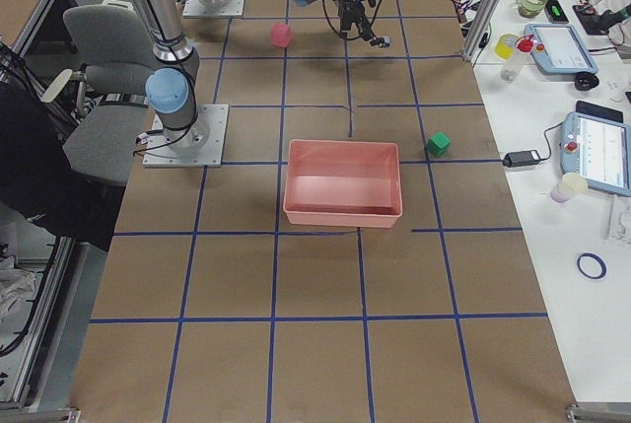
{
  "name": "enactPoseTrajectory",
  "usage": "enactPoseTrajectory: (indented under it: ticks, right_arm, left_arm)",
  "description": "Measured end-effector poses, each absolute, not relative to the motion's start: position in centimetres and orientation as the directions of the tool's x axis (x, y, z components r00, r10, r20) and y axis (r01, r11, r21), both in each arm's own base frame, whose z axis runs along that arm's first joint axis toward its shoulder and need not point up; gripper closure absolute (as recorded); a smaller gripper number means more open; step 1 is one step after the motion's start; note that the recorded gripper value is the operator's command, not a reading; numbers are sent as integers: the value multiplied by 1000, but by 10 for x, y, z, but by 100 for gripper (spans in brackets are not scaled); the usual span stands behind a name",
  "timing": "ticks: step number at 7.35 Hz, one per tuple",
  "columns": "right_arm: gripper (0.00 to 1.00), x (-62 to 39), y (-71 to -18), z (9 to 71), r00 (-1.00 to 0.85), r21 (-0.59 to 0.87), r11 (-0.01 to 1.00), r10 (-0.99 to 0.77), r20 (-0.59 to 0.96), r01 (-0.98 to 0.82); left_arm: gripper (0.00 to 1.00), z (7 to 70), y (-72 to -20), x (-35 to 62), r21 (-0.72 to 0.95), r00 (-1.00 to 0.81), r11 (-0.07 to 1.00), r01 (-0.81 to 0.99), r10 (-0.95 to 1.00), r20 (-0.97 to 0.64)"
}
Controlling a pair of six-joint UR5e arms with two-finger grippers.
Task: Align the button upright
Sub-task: 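Grasp the button with the left gripper while the right arm withdraws, then rotate the held button with the left gripper, yellow cap up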
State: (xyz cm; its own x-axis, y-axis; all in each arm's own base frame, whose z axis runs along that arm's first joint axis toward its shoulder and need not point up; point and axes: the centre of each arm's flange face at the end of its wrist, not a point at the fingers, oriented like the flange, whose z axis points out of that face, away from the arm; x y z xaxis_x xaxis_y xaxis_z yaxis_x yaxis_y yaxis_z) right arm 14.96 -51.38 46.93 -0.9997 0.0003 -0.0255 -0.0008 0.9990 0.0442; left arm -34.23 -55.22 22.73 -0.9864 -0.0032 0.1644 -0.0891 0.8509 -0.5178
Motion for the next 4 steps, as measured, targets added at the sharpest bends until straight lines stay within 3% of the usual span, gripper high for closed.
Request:
enactPoseTrajectory:
  ticks: [2,4]
  right_arm:
    - [0,150,-516,470,-1000,27,1000,1,-30,0]
    - [0,151,-516,472,-1000,14,1000,1,-30,0]
  left_arm:
    - [100,264,-551,-335,-249,-970,950,-188,-141,195]
    - [100,280,-558,-319,76,-864,889,-452,-458,209]
